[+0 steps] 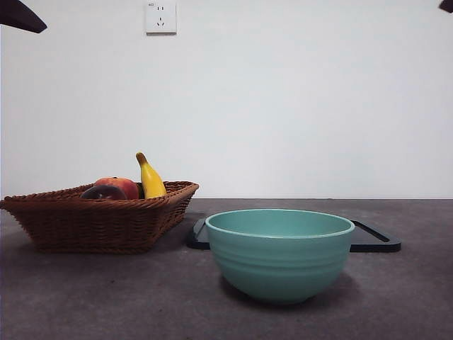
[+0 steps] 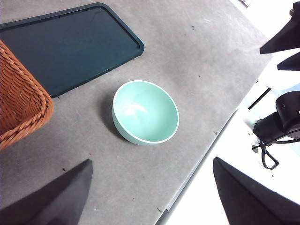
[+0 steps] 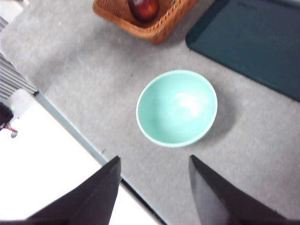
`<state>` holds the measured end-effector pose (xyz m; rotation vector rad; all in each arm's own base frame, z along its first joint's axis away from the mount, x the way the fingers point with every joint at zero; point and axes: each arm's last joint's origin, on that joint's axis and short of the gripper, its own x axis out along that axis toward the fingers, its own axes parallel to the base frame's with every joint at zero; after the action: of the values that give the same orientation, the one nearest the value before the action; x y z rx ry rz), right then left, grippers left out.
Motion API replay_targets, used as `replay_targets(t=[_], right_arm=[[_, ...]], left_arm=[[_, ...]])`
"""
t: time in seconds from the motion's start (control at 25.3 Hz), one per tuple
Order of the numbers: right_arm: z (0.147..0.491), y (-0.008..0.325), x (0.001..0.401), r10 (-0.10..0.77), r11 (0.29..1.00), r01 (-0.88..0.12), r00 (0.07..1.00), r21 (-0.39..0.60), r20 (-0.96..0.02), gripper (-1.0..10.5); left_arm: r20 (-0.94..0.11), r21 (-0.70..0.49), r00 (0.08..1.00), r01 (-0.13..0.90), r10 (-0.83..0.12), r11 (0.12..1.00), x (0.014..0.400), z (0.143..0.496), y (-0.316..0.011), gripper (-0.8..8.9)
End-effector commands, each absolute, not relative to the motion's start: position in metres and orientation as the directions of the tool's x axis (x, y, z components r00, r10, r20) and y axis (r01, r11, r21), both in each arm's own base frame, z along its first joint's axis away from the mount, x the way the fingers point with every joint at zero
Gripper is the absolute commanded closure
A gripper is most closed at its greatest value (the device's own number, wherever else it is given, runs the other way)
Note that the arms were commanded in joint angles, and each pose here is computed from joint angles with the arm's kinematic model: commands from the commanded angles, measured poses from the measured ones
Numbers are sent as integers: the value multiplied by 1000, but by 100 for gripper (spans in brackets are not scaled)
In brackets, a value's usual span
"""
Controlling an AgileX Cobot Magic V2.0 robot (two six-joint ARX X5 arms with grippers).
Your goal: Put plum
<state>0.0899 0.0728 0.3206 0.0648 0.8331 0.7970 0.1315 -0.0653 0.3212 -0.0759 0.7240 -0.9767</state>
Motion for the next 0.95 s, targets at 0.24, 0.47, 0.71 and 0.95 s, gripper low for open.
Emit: replay_targets(t=[0.24, 0.47, 0.71, 0.95], right_arm=[[325, 74, 90, 666, 703, -622, 405, 346, -626, 715], [325, 74, 89, 666, 703, -622, 405, 346, -626, 715], [325, 74, 89, 666, 703, -622, 405, 345, -627, 765], [325, 74, 89, 664, 704, -622, 407, 342, -627, 938]], left_arm=[[-513, -360, 346, 744, -786, 563, 132, 325, -66, 411], [-513, -360, 346, 744, -786, 563, 132, 325, -66, 412], [-513, -360, 346, 744, -786, 563, 132, 325, -66, 564], [-513, -360, 346, 744, -786, 563, 132, 325, -66, 806]])
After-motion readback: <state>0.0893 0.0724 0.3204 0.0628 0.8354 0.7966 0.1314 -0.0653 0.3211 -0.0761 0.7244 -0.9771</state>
